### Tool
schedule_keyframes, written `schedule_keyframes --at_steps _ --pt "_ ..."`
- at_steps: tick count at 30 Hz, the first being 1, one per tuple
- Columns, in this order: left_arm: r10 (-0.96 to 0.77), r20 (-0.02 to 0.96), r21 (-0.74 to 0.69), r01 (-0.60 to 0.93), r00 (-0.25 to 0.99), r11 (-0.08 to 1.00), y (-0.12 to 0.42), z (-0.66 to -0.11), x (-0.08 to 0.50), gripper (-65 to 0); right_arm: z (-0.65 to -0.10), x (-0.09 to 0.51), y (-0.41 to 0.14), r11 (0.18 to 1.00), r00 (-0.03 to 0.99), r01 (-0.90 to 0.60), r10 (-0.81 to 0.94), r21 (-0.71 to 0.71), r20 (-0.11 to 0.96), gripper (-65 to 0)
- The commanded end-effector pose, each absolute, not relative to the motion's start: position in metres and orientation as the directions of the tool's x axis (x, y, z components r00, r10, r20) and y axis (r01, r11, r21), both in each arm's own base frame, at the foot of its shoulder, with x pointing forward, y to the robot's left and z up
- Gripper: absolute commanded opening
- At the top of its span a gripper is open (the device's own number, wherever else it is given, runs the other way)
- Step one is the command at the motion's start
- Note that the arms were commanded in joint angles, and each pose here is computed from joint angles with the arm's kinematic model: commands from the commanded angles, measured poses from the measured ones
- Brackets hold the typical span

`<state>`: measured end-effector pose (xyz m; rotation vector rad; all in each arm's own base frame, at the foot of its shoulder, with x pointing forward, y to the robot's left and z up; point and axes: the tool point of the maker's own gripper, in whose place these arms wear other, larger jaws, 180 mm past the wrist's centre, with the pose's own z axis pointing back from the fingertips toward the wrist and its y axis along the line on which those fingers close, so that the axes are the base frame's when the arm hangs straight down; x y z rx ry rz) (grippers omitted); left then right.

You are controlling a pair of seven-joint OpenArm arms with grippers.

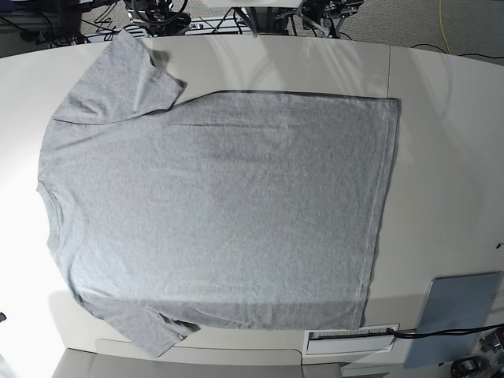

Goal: Fold the T-shirt properly

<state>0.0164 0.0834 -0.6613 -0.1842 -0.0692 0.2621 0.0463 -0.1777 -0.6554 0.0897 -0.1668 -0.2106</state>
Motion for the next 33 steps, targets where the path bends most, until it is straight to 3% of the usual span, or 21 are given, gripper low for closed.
schedule_keyframes --at_steps 1,13,23,33 --pt "0.261 0.052 -0.195 -0.246 0.964 0.949 0.083 -0.661 0.017 -47.5 -0.654 0.049 -0.181 0.975 0.963 0.193 -0.210 0.108 0.167 -46.7" --pt "0.167 0.064 -0.244 -0.147 0.984 0.959 0.081 -0.659 0.017 -47.5 -0.655 0.047 -0.180 0.987 0.978 0.125 -0.139 0.098 0.156 -46.7" --pt "0.168 0.099 -0.237 -0.140 0.981 0.961 0.108 -0.658 0.019 -47.5 -0.655 0.039 -0.186 0.969 0.965 -0.239 0.230 0.060 0.127 -46.7" --pt "0.168 0.089 -0.240 -0.142 0.982 0.960 0.105 -0.658 0.015 -47.5 -0.655 0.031 -0.189 0.989 0.984 -0.135 0.127 0.054 0.126 -46.7"
